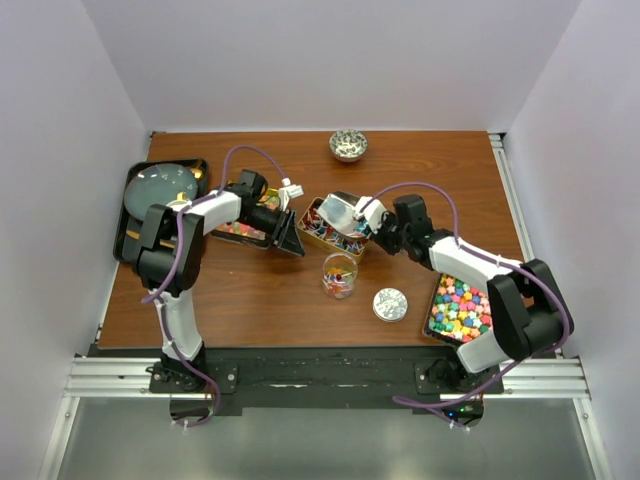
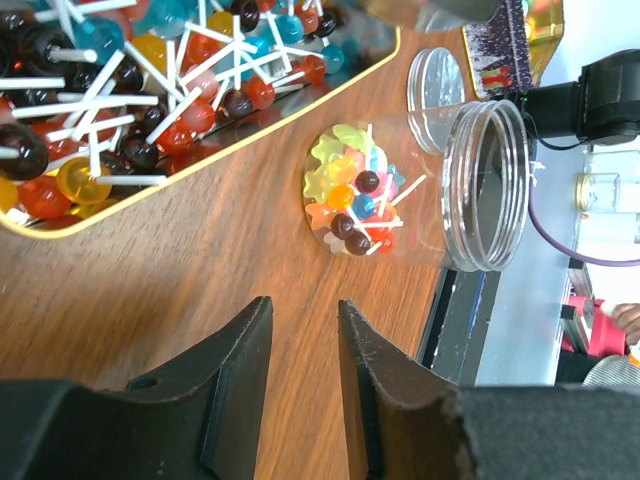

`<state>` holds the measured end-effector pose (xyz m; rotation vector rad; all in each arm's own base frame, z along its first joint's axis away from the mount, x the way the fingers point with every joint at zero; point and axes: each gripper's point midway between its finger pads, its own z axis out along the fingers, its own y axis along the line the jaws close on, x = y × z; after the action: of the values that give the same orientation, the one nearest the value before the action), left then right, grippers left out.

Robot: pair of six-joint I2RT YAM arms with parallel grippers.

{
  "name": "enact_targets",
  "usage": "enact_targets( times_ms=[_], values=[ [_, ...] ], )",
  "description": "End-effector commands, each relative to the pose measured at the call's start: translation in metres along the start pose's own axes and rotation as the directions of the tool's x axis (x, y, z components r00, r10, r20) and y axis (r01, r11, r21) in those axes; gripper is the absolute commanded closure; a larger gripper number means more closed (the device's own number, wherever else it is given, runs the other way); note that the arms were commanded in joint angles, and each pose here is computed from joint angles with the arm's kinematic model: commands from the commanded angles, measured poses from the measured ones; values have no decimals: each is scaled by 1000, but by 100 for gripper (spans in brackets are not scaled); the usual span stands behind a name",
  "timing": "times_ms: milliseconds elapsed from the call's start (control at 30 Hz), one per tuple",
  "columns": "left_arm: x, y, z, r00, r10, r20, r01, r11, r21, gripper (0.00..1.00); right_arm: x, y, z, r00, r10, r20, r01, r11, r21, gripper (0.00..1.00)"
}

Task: Pack the candies
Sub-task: Scoop the fake candies from the storage box, then place the fake candies in the packing bottle.

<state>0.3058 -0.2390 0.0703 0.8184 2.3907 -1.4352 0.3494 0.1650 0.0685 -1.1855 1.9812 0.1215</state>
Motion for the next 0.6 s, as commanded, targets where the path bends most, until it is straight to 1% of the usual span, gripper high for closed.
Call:
enact_targets(
  times_ms=[0, 67, 167, 200, 267, 300, 367, 400, 433, 567],
  values=[
    [-10, -7, -12, 997, 69, 22, -68, 997, -27, 62, -44, -27, -11, 993, -17, 117, 8, 997, 79, 100],
    [-11, -6, -13, 997, 70, 22, -69, 997, -42, 61, -45, -36, -20, 994, -43, 101, 34, 995, 91, 100],
    [-14, -4, -13, 998, 53, 37, -50, 996, -70, 60, -43, -42, -40, 988, -137, 73, 131, 988, 80, 100],
    [-15, -4, -13, 998, 51, 43, -48, 996, -72, 60, -35, -38, -48, 979, -203, 28, 202, 978, 47, 100],
    [-18, 1, -14, 998, 31, 60, -24, 994, -110, 59, -36, -39, -60, 970, -245, 8, 244, 969, 36, 100],
    [-18, 3, -14, 998, 24, 61, -16, 992, -124, 58, -29, -35, -66, 959, -284, -22, 284, 959, 5, 100],
    [-22, 8, -15, 997, 23, 68, -12, 987, -157, 57, -35, -37, -81, 945, -327, -18, 327, 945, 15, 100],
    [-23, 10, -16, 997, 17, 71, -5, 985, -172, 57, -31, -34, -87, 931, -363, -31, 363, 932, -7, 100],
    [-26, 14, -17, 997, 23, 78, -8, 982, -191, 57, -34, -36, -95, 925, -380, -31, 380, 925, 8, 100],
    [-31, 15, -17, 996, 23, 90, -5, 980, -198, 57, -37, -38, -113, 897, -440, -48, 440, 898, -1, 100]
  ],
)
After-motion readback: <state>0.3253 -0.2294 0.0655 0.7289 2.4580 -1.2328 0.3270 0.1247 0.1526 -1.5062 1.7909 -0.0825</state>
